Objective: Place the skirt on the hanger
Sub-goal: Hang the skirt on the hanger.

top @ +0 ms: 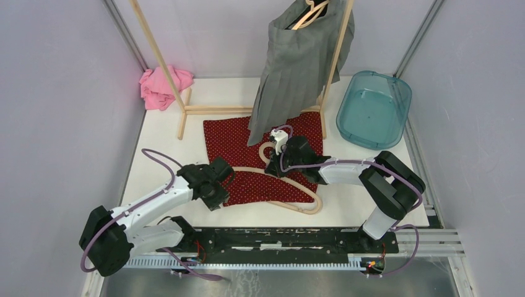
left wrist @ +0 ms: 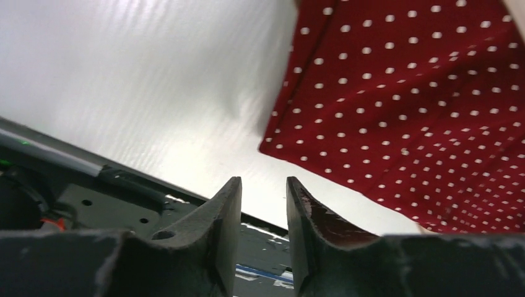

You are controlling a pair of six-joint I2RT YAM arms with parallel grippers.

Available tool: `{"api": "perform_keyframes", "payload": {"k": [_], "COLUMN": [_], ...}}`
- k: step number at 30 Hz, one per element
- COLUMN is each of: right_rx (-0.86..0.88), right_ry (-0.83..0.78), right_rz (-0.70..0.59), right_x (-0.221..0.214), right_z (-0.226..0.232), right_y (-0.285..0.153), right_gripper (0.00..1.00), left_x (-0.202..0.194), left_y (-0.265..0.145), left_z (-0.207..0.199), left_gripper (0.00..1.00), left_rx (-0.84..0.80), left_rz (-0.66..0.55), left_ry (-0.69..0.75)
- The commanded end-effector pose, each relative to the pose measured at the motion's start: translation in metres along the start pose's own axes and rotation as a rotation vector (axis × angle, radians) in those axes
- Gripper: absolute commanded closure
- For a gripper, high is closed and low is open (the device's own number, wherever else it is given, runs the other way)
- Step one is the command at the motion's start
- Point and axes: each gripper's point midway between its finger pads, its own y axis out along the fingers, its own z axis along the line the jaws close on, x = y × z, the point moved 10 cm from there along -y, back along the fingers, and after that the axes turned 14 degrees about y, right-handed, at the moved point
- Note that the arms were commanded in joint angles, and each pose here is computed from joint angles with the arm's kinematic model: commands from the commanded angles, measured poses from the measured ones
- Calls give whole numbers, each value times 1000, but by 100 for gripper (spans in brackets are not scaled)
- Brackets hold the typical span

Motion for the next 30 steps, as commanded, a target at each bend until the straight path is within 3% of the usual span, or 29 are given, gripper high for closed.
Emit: {"api": "perform_keyframes", "payload": {"k": [1, 5, 22, 26, 30], "right_rx": [-75, -62, -40, -45, -41], "right_ry": [-11, -8, 6, 8, 11], "right_rz": [5, 8, 19, 24, 27], "right_x": [-1, 1, 0, -2, -3], "right_z": [-10, -7, -5, -6, -6], "right_y": [0, -1, -2, -2, -3], "right_gripper": [99, 99, 99, 99, 99], "left_x": [9, 10, 4, 0, 0], "left_y": [-9, 4, 43, 47, 49], "left_z": [-20, -24, -18, -12, -10], "left_gripper": [54, 48, 49, 57, 80], "left_rx": [-131, -144, 28, 115, 117], "left_rz": [-46, -71, -61, -29, -51], "left_ry": [-38, -51, -63, -98, -119]}}
